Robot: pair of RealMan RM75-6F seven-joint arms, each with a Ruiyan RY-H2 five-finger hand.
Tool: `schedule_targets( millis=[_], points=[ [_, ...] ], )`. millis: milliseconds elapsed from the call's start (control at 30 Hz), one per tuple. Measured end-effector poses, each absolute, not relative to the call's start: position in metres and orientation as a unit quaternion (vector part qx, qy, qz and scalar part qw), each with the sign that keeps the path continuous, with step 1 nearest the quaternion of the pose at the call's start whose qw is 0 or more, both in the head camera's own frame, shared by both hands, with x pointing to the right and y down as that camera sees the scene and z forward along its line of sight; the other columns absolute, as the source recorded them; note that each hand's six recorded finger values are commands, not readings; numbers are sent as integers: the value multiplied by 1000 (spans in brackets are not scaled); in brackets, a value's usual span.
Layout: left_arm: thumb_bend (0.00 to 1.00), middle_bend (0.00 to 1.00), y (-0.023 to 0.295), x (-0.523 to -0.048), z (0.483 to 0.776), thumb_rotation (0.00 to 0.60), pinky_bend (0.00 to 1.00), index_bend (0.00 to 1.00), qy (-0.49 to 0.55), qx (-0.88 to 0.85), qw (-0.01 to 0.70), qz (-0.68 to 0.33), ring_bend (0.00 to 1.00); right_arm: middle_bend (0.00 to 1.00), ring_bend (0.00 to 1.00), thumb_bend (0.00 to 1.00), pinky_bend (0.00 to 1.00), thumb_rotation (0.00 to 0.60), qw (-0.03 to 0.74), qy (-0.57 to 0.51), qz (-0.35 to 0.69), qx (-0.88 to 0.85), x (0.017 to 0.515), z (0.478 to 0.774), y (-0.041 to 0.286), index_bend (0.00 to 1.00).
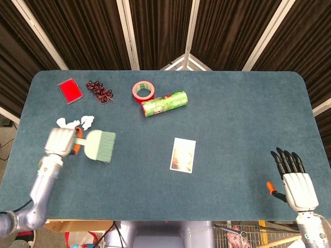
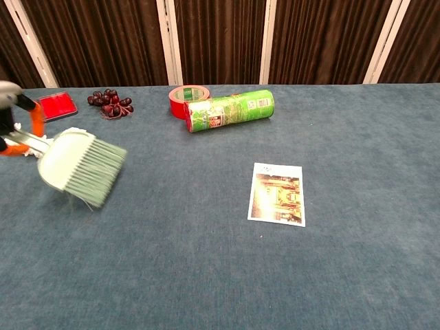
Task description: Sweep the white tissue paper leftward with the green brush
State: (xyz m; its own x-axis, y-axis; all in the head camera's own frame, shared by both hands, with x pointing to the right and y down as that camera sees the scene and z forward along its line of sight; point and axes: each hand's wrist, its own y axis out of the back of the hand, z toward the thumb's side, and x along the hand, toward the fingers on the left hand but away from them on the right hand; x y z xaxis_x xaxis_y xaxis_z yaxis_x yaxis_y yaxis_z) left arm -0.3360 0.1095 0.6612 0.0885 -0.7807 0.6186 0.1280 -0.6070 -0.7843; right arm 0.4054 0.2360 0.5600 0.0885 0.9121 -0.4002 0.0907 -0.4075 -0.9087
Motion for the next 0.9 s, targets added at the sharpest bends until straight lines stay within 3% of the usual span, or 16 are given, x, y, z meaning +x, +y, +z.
schedule_targets(
  millis=[333, 633, 900],
  points=[
    [705, 1000, 116, -337, 667, 600, 1000, 762, 232, -629, 385, -634, 1000, 0, 0, 322, 2, 600, 373, -397, 548, -635, 406, 559, 237, 0],
    [706, 1000, 97, -419, 664, 600, 1000, 762, 256, -551, 365, -705, 1000, 0, 0, 322, 1, 600, 371, -397, 549, -635, 406, 559, 238, 0],
    [706, 1000, 73, -478, 630, 600, 1000, 760, 324, -504, 346, -722, 1000, 0, 0, 322, 2, 600, 374, -396, 549, -634, 405, 559, 239, 0]
  ],
)
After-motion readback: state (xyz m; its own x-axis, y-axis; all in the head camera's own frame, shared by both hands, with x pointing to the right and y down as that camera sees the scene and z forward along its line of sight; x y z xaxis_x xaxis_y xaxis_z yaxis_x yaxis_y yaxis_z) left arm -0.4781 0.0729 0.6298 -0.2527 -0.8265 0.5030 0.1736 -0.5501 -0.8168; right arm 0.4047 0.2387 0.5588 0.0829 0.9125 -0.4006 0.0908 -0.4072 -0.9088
